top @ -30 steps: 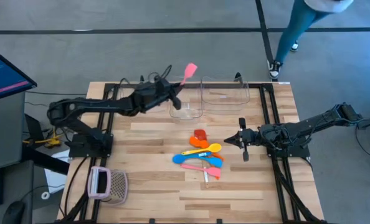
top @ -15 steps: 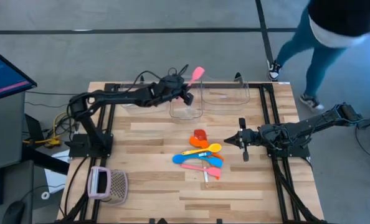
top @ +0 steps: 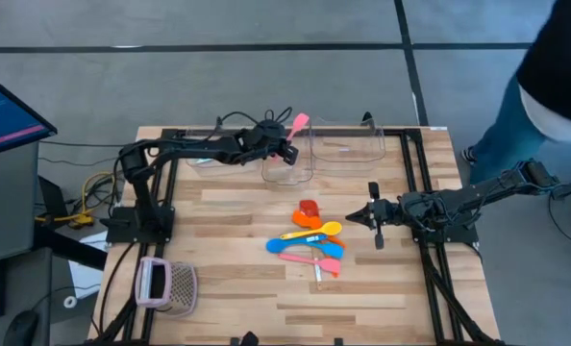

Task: Pick & Place Kitchen Items
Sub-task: Put the pink spatula into the middle transparent bin

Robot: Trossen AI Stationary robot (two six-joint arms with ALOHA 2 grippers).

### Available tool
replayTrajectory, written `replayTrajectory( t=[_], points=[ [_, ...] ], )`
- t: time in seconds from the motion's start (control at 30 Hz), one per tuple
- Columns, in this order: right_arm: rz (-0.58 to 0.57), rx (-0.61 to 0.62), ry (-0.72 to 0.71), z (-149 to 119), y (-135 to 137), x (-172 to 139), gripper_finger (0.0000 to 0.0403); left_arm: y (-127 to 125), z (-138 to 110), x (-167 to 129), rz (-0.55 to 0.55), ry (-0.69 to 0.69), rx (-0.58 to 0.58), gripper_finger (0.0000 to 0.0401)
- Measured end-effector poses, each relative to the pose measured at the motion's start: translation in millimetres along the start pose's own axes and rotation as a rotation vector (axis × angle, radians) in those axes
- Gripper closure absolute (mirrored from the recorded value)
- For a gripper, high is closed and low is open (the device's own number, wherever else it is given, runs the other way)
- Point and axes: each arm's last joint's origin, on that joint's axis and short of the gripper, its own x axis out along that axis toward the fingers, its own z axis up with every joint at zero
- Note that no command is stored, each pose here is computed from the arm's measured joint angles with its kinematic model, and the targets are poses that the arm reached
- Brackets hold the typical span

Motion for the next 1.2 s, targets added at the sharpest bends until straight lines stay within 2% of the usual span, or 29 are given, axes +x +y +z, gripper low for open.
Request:
replayTrajectory(
  t=[0.4,1.0,1.2],
  points=[
    [0.0,0.0,0.0,0,0,0,0.0403,4,-19,17,0.037,0.075,-0.023,0.0393],
    [0.0,-0.003,0.006,-1,0,0,0.0403,6,-31,31,0.03,0.122,-0.037,0.0393],
    [0.0,-0.003,0.014,-1,0,0,0.0403,6,-31,31,0.043,0.11,-0.042,0.0369]
  ],
)
